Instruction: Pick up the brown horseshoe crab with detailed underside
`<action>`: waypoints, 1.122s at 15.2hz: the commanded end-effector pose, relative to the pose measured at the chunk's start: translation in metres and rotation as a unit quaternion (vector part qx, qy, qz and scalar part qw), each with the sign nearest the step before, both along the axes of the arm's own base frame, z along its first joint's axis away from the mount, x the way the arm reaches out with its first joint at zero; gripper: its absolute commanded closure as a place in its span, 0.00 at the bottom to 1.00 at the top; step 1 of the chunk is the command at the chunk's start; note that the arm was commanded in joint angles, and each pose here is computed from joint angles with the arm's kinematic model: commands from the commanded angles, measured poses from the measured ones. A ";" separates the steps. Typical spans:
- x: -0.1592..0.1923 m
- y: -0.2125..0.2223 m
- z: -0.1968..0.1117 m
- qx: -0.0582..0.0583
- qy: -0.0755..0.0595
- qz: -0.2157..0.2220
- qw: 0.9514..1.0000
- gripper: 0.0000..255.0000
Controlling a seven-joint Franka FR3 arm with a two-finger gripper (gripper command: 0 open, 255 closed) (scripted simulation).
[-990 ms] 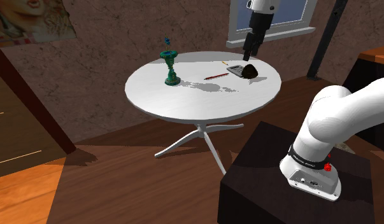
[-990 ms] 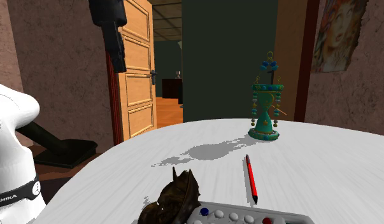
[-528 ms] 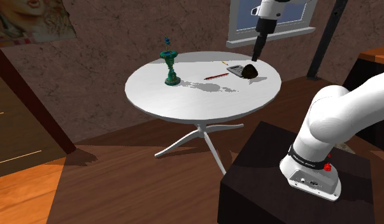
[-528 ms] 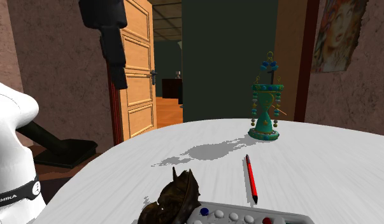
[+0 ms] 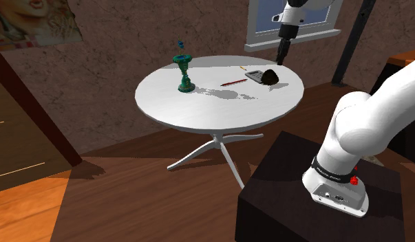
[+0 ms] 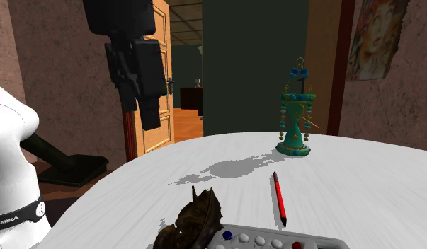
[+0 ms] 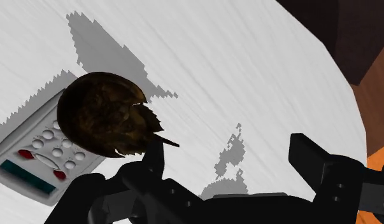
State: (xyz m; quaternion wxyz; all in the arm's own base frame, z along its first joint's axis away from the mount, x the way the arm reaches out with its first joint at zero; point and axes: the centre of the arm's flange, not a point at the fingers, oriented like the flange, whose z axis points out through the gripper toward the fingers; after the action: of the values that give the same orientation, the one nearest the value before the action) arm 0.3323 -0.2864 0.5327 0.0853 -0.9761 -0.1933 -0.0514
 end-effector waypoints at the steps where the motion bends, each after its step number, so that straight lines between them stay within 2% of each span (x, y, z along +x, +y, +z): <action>1: 0.010 -0.027 -0.014 0.004 0.001 0.027 1.000 0.00; 5: 0.034 -0.075 -0.034 0.016 0.002 0.077 0.997 0.00; 10: 0.069 -0.130 -0.061 0.030 0.003 0.136 0.990 0.00; 17: 0.069 -0.130 -0.098 0.030 0.003 0.136 0.990 0.00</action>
State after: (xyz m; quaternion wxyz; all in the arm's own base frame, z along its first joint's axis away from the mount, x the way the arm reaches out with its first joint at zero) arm 0.4007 -0.4157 0.4411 0.1214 -0.9378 -0.3226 -0.0418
